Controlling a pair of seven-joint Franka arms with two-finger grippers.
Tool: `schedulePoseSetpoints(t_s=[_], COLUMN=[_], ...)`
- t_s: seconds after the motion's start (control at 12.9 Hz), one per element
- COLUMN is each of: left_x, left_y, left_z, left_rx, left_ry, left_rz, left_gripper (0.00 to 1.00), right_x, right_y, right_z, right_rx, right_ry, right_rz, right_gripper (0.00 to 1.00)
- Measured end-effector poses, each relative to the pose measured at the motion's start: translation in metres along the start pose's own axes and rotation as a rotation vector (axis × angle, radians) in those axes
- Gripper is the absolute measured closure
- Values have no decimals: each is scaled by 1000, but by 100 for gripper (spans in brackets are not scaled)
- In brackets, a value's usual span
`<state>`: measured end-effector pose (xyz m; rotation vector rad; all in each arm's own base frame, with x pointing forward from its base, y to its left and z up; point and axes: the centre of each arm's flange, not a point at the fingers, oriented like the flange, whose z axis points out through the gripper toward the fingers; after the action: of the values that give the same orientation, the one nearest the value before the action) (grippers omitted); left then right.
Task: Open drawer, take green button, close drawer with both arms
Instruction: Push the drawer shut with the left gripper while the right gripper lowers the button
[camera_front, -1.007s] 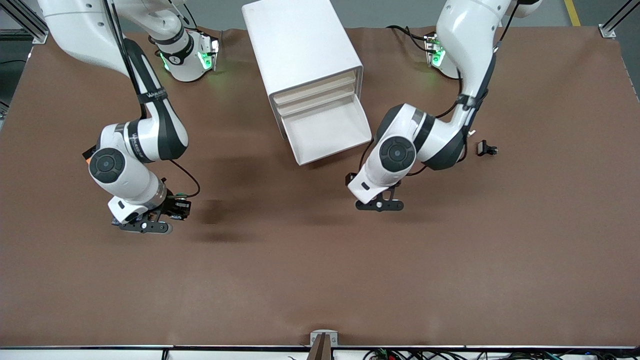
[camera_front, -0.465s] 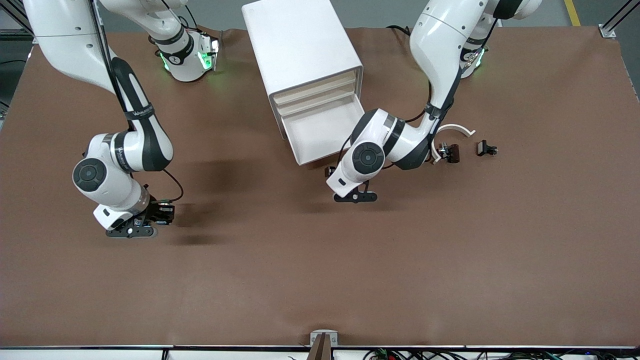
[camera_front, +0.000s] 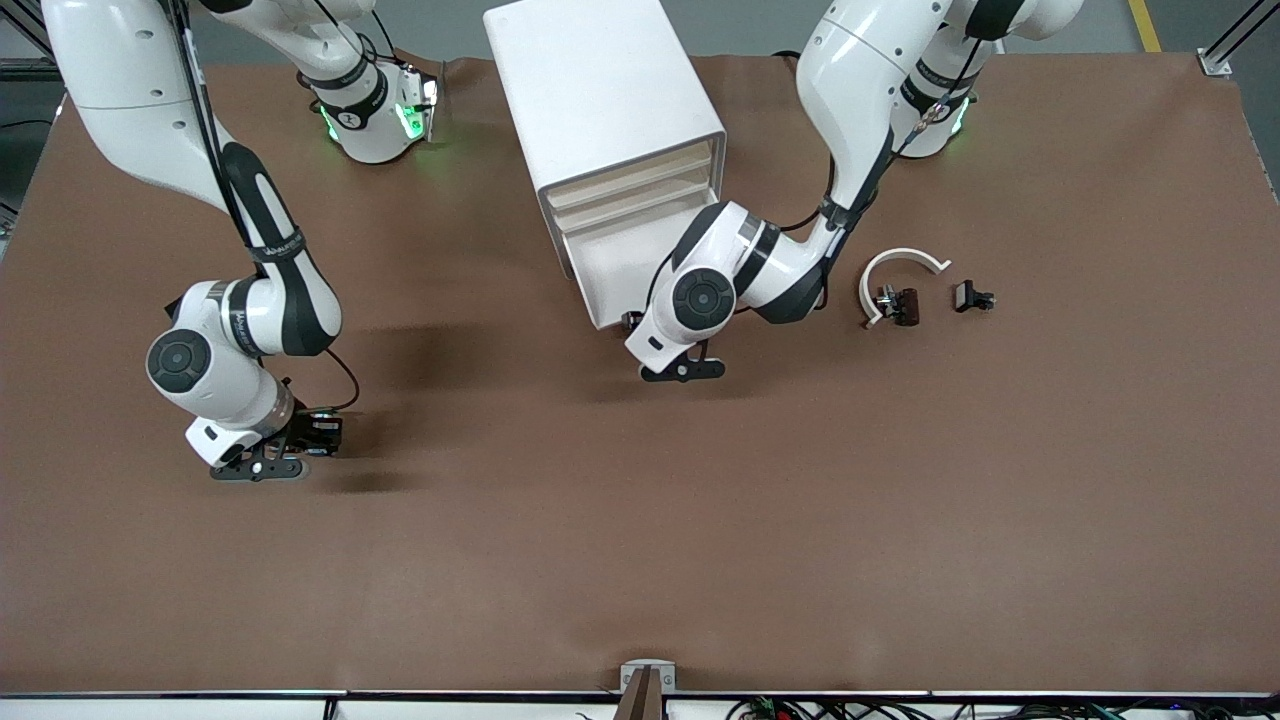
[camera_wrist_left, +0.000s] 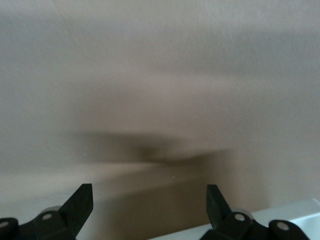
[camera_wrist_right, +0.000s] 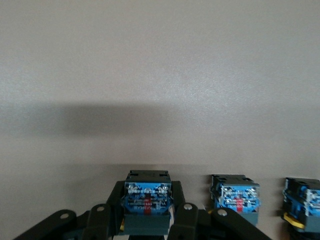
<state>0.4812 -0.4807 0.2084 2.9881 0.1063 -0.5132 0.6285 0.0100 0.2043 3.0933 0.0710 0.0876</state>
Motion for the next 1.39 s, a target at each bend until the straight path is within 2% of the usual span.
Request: schedulePoseSetpoints(t_s=[0.62, 0.85, 1.16, 1.39], left_x=[-54, -65, -94, -95], left_y=[31, 34, 52, 53], left_z=[24, 33, 45, 46], left_rx=[39, 30, 41, 41], left_ry=[-142, -190, -219, -217], left_rz=[15, 1, -26, -36], left_gripper=[0, 0, 0, 0], right_x=[-3, -5, -7, -9], right_y=[-2, 1, 2, 2], right_z=[5, 9, 12, 17], right_rx=[3, 3, 3, 3], right_ry=[-10, -13, -18, -26], right_rz=[-3, 2, 5, 4], right_gripper=[59, 59, 59, 59])
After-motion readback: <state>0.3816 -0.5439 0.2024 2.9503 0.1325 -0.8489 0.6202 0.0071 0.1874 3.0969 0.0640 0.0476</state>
